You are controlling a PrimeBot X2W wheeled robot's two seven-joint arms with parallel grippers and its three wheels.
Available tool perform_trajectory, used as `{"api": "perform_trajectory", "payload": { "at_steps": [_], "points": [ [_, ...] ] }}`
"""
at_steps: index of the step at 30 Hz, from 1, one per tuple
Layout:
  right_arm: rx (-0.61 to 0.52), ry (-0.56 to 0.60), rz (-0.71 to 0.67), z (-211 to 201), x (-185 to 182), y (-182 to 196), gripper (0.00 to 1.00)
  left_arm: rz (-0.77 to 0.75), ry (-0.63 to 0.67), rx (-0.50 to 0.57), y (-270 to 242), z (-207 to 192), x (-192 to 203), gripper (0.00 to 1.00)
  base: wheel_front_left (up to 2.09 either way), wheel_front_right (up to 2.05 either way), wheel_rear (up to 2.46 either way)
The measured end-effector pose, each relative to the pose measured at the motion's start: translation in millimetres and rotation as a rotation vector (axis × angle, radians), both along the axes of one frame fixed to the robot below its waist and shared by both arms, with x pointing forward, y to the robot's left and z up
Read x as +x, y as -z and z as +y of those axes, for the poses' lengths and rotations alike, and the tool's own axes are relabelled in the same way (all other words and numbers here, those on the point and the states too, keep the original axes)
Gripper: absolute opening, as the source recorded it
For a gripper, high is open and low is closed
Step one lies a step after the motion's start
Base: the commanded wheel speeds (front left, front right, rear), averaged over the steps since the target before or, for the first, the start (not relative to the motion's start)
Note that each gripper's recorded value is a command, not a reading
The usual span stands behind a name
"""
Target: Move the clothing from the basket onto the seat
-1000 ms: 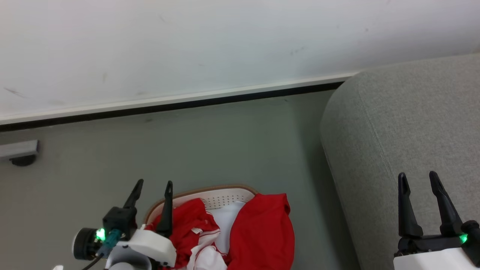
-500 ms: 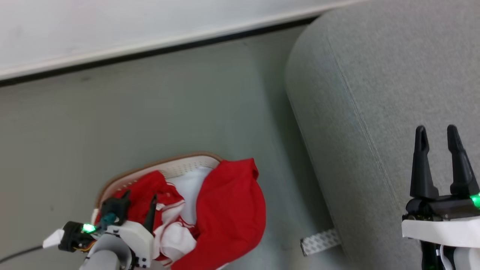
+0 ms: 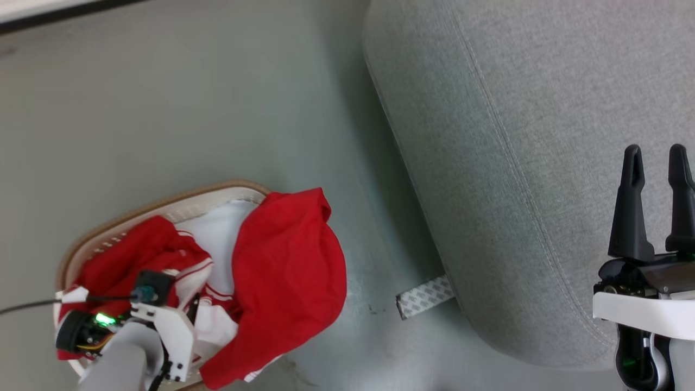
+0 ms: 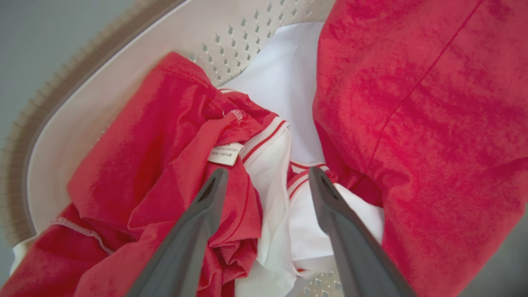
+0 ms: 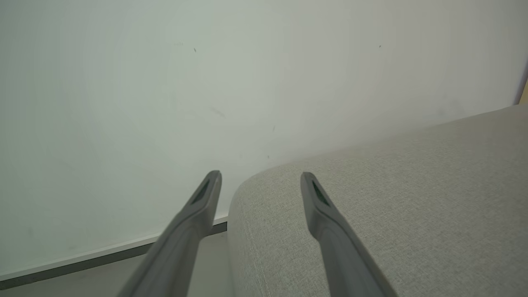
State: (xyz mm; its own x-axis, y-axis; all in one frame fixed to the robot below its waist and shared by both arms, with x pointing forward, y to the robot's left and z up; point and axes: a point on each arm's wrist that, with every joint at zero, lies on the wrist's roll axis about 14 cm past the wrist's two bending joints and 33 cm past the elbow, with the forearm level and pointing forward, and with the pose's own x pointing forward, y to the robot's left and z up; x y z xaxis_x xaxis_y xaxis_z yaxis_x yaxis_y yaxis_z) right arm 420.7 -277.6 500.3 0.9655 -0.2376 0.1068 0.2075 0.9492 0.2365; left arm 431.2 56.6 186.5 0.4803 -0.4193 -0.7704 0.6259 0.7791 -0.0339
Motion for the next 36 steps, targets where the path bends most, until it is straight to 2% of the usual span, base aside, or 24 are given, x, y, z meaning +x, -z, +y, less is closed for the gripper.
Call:
{"api": "perform_trajectory", "payload": {
  "at_steps": [5, 14, 15, 16, 17, 18, 26, 36],
  "points": [
    [-0.009, 0.010, 0.030, -5.0, 6.0, 11.2, 1.00, 0.088, 0.032, 0.053, 28.3, -0.8, 0.1, 1.00, 0.00, 0.00, 0.00],
    [-0.013, 0.055, 0.079, -19.4, 1.8, 24.4, 1.00, 0.288, 0.072, 0.223, 74.8, 8.7, -20.0, 1.00, 0.00, 0.00, 0.00],
    [-0.014, 0.060, 0.083, -20.8, 0.7, 25.3, 1.00, 0.302, 0.079, 0.229, 77.3, 7.2, -22.6, 0.75, 0.00, 0.00, 0.00],
    [-0.016, 0.063, 0.087, -21.8, 0.0, 26.0, 1.00, 0.308, 0.081, 0.227, 78.9, 5.4, -23.7, 0.75, 0.00, 0.00, 0.00],
    [-0.016, 0.066, 0.090, -22.6, -0.5, 26.5, 1.00, 0.306, 0.080, 0.221, 79.8, 3.7, -23.6, 0.29, 0.00, 0.00, 0.00],
    [-0.013, 0.068, 0.090, -23.3, -0.8, 26.8, 1.00, 0.302, 0.081, 0.218, 80.2, 2.7, -23.2, 0.00, 0.00, 0.00, 0.00],
    [-0.016, 0.050, 0.061, -18.4, 1.8, 17.6, 1.00, 0.238, 0.055, 0.157, 61.0, -6.5, -22.3, 0.00, 0.00, 0.00, 0.00],
    [-0.048, -0.025, -0.011, 6.4, 2.1, -9.5, 1.00, 0.040, -0.050, -0.046, -16.6, -25.1, -6.3, 0.00, 0.00, 0.00, 0.00]
  ]
}}
